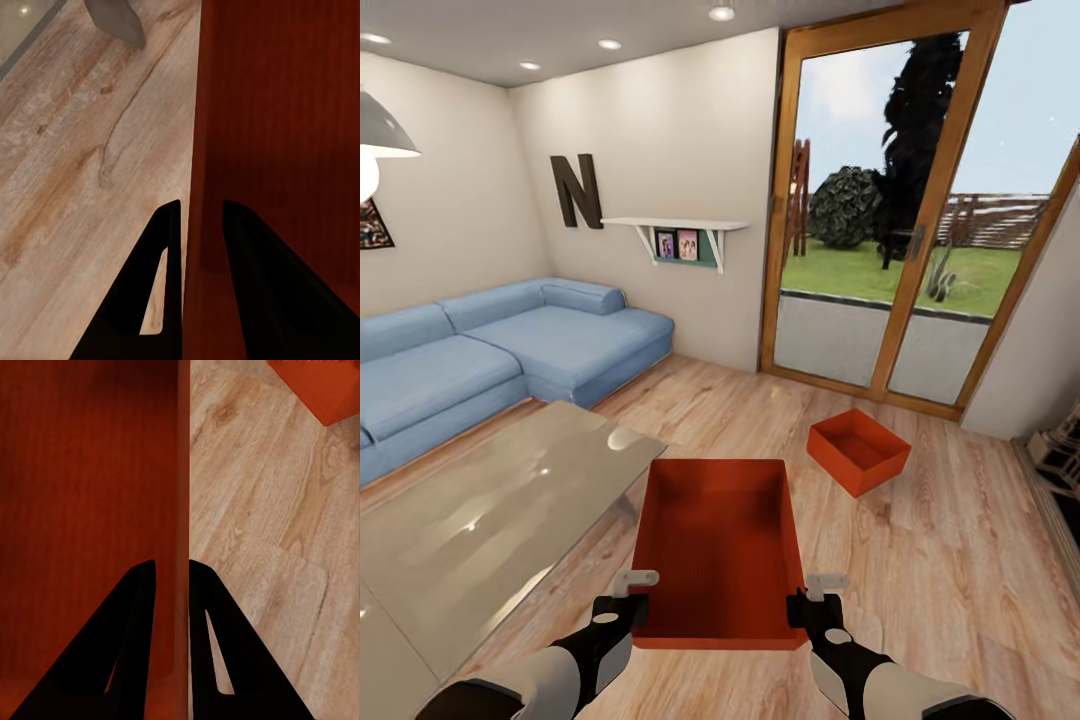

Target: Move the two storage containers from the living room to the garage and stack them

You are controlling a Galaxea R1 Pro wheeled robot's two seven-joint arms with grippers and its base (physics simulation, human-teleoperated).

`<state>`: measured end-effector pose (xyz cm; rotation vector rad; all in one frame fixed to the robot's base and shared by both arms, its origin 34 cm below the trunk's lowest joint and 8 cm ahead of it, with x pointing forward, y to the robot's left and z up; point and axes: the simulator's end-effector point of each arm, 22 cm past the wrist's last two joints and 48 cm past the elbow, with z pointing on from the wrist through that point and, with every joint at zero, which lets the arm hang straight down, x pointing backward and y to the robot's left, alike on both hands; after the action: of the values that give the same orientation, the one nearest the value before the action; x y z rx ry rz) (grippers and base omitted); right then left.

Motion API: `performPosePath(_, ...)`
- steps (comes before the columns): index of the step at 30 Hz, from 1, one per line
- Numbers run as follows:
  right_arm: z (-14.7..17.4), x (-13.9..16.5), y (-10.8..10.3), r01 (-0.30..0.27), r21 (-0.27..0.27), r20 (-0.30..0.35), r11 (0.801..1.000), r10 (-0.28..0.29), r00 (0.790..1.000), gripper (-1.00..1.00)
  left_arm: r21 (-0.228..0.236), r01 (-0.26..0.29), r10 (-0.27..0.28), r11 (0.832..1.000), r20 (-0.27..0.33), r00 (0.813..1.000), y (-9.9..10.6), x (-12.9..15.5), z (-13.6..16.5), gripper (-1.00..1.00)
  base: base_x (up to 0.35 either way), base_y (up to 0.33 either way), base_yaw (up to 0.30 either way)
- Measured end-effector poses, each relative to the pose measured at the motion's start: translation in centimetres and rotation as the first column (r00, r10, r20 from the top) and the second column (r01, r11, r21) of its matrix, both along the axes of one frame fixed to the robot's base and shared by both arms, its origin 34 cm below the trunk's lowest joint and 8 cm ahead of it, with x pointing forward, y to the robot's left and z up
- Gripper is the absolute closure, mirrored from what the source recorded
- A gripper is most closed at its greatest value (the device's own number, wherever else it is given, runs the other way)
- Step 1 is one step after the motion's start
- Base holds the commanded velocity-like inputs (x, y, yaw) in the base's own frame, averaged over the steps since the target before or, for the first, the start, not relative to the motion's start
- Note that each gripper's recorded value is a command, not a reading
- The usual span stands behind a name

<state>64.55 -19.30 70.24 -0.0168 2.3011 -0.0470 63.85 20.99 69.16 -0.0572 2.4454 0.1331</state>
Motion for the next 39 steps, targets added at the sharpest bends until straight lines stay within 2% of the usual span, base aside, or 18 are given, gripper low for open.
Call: performPosePath(39, 3.3, 1.4, 0.0, 0.001, 0.001, 0.065, 1.000, -0.001, 0.998, 1.00, 0.000, 0.000, 0.000, 1.000, 0.065, 0.998, 0.0, 1.5, 3.2, 1.00, 0.000, 0.000, 0.000)
